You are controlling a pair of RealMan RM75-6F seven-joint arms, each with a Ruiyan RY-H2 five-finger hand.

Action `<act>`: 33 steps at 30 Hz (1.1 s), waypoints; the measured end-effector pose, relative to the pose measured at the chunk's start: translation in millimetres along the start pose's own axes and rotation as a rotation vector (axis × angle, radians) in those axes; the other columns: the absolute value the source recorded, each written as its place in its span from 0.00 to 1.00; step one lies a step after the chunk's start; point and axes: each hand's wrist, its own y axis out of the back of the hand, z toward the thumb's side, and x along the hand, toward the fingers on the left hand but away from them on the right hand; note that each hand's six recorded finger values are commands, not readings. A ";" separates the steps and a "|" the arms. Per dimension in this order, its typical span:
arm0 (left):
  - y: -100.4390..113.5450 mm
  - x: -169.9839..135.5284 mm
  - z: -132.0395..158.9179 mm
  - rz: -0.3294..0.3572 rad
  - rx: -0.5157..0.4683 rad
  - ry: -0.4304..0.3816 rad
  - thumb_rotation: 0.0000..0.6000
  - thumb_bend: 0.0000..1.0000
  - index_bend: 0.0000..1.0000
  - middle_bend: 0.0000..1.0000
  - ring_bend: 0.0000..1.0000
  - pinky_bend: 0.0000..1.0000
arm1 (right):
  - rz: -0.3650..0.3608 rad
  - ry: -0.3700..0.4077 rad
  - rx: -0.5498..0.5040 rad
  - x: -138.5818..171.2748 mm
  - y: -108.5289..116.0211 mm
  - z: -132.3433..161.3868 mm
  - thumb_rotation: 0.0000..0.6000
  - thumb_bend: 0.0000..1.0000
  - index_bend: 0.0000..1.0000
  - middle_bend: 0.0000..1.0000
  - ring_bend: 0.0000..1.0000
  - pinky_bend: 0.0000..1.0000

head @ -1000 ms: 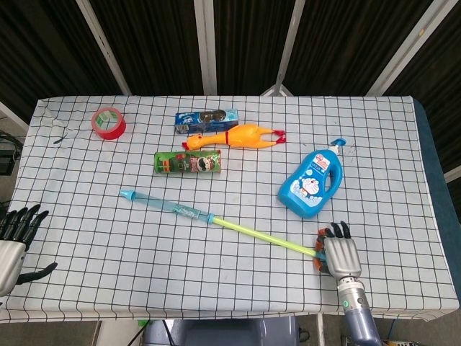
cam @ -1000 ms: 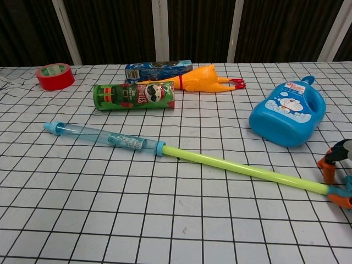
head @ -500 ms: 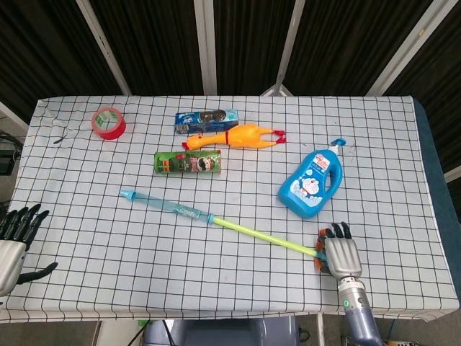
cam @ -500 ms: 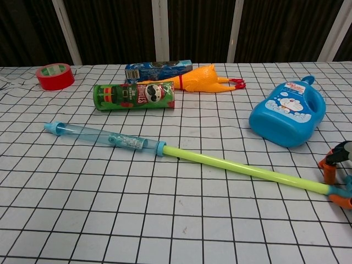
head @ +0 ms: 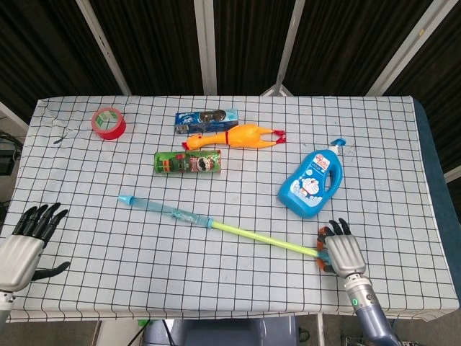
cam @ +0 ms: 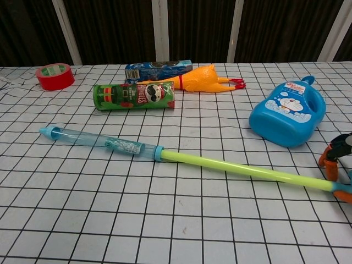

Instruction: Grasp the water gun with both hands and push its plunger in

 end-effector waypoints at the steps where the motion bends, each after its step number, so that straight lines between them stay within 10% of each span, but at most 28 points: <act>1: 0.5 3.5 3.5 -0.007 0.006 -0.011 1.00 0.14 0.12 0.01 0.00 0.00 | 0.001 0.005 0.003 -0.3 0.3 -1.0 1.00 0.57 0.72 0.29 0.10 0.00; 19: -15.0 96.4 68.7 -0.175 0.199 -0.135 1.00 0.23 0.32 0.33 0.00 0.00 | 0.004 0.023 -0.002 -0.9 -1.5 -3.8 1.00 0.57 0.72 0.29 0.10 0.00; 33: -50.5 149.8 113.6 -0.219 0.285 -0.126 1.00 0.30 0.37 0.37 0.01 0.00 | 0.001 0.021 -0.012 0.0 -0.4 -5.1 1.00 0.57 0.72 0.29 0.10 0.00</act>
